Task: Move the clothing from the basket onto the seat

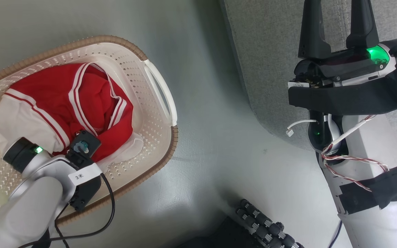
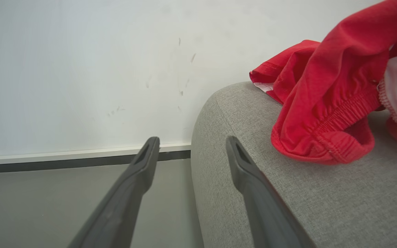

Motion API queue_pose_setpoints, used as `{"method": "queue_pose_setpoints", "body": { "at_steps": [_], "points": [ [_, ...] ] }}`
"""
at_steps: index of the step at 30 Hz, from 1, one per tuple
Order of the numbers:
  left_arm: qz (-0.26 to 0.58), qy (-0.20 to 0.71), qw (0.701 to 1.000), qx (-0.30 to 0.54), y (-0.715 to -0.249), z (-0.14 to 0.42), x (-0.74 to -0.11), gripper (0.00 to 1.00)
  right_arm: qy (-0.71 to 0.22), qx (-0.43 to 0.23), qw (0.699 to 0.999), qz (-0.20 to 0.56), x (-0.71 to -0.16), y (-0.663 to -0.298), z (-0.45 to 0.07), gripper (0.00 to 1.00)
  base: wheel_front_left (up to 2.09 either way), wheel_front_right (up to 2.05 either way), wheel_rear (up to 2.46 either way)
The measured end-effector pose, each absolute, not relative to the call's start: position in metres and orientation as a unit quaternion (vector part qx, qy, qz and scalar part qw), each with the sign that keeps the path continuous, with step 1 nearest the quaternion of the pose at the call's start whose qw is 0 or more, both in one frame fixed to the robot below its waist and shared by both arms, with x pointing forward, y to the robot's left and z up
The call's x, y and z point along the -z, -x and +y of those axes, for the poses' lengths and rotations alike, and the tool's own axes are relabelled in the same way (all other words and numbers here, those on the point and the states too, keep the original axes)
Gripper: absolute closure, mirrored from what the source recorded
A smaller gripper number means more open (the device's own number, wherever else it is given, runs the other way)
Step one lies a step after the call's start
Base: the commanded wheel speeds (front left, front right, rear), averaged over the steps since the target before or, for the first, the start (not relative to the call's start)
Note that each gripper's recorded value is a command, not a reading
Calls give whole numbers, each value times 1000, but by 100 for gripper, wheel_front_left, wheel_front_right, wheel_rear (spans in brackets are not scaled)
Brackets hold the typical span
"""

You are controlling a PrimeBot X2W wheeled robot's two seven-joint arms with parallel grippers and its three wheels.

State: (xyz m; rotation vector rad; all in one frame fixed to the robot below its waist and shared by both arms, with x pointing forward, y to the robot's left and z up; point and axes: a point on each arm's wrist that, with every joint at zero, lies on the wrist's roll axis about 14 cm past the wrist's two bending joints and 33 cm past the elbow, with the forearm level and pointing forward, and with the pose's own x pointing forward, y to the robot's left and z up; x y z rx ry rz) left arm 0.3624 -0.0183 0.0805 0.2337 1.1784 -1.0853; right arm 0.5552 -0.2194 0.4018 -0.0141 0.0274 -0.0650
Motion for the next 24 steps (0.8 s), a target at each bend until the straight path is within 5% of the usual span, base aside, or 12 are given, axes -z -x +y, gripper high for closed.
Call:
{"method": "queue_pose_setpoints", "body": {
  "at_steps": [11, 24],
  "points": [
    [513, -84, 700, 490, -367, -31, -96, 100, 5, 42, 999, 17, -404, -553, -224, 0, 0, 0, 0],
    [410, 18, 783, 467, -412, -66, -173, 100, 7, 46, 999, 15, -418, -547, -225, 0, 0, 0, 0]
  ]
}}
